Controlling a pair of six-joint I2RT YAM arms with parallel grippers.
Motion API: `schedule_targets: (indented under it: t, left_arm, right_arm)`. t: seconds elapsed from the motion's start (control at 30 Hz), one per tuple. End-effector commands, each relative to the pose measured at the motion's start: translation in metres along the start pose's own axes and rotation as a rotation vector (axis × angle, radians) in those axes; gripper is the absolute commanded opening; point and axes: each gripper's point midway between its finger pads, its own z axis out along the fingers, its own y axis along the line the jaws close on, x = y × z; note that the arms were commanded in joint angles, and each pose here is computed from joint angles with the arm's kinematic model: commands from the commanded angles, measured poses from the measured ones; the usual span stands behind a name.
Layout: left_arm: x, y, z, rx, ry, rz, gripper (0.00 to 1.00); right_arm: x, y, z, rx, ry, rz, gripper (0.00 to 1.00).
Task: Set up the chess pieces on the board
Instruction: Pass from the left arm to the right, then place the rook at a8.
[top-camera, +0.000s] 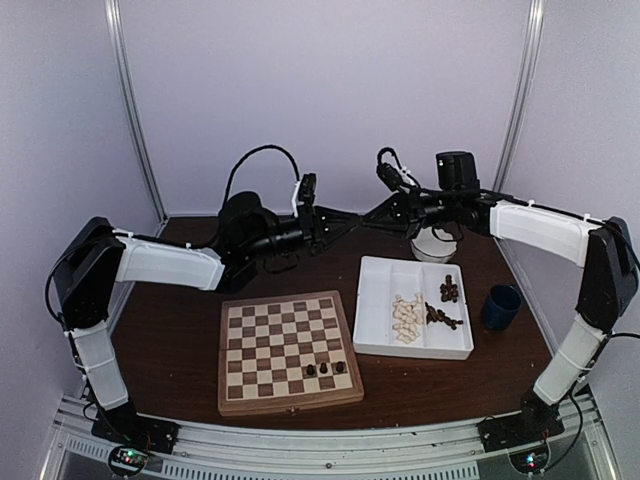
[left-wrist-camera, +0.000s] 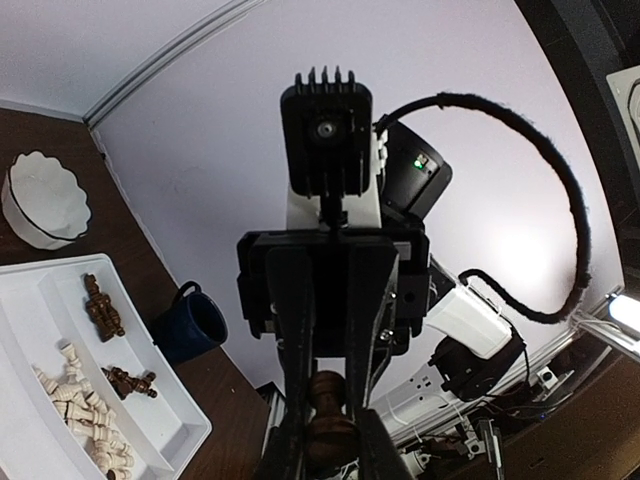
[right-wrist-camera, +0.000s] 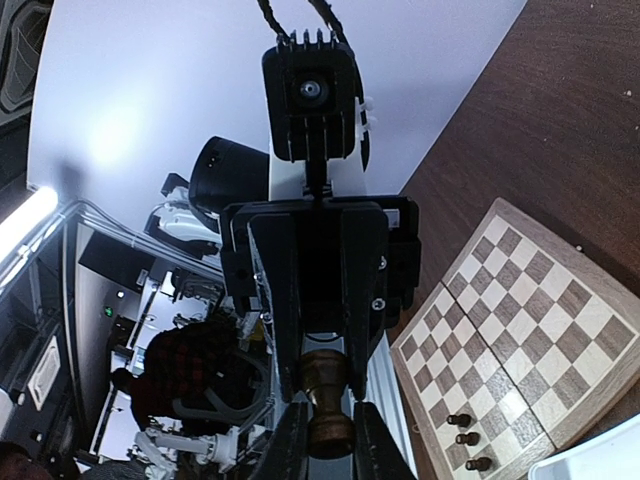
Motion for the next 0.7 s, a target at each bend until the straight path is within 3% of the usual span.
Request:
schedule_targets:
  t: [0.0,0.17,0.27,0.33,0.47,0.67]
  left_arm:
    - [0.004,0.005,-0.003,-0.018,0.004,0.013,0.2]
    - [0.005,-0.004,-0.013,-0.06,0.023,0.076,0.32]
    - [0.006,0.003,-0.03,-0.133,0.038,0.087,0.52]
    - [0.005,0.011,-0.046,-0.197,0.037,0.102,0.54]
    - [-0.005,0.033,-0.087,-0.42,0.027,0.156,0.57]
    - [-0.027,0.054,-0.155,-0.902,0.03,0.303,0.66]
  right_arm:
    - [0.008,-0.005,-0.009,0.127,0.037,-0.109,0.09]
    - [0.023,-0.011,-0.02,0.271,0.116,-0.228,0.09]
    - [0.039,-0.021,-0.026,0.375,0.206,-0.312,0.08]
    - [0.054,-0.028,-0.028,0.459,0.29,-0.378,0.09]
    - [0.103,-0.035,-0.016,0.58,0.555,-0.57,0.08]
    - [0.172,-0.05,0.009,0.656,0.908,-0.808,0.08]
